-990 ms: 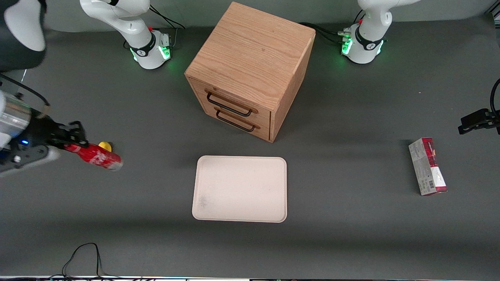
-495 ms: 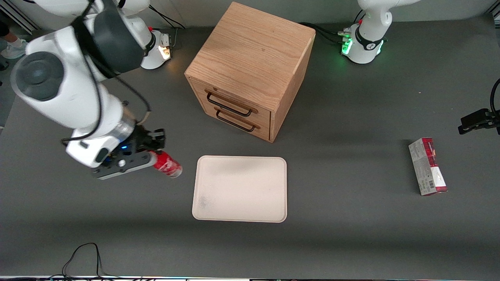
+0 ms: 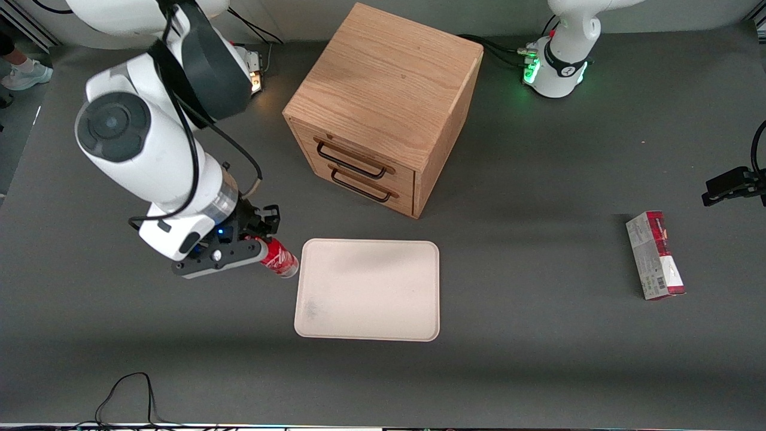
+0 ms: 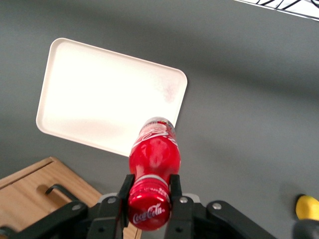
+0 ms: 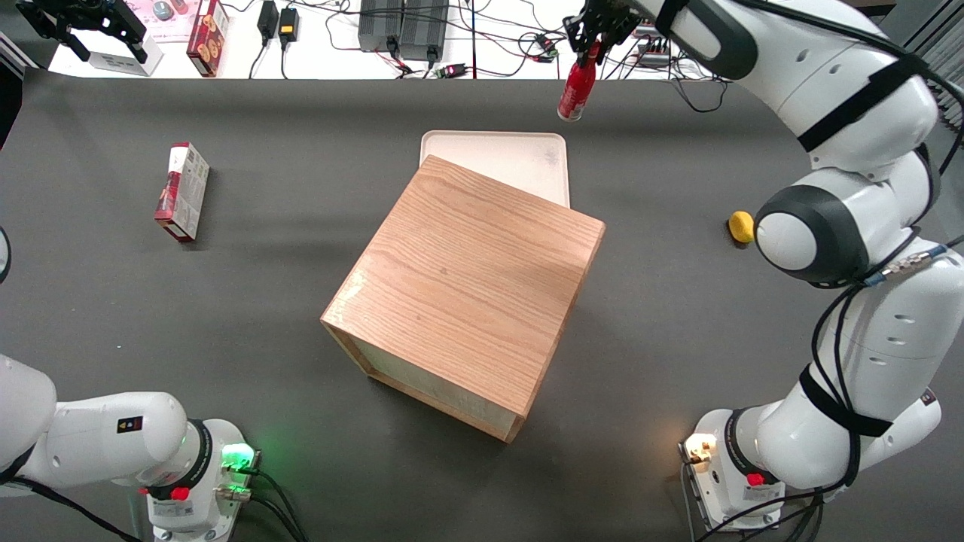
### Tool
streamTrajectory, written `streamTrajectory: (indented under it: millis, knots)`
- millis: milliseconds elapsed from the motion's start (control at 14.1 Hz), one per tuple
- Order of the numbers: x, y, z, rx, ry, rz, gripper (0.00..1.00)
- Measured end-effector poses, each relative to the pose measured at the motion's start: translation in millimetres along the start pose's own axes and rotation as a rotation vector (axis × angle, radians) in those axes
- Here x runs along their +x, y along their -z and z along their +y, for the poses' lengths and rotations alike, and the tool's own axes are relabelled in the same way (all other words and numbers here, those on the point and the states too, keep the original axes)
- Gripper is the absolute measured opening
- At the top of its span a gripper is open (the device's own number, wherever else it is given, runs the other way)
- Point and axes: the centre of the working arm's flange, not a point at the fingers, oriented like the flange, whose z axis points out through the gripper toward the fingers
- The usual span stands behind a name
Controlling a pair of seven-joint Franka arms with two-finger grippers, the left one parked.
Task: Place coke bottle on tray
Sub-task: 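Carry the bottle over the white tray and lower it onto it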
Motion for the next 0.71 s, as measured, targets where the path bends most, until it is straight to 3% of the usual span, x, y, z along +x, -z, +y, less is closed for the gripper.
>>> streamTrajectory:
  millis: [707]
  knots:
    - [51, -181, 3, 0.012, -0.018, -0.058, 0.33]
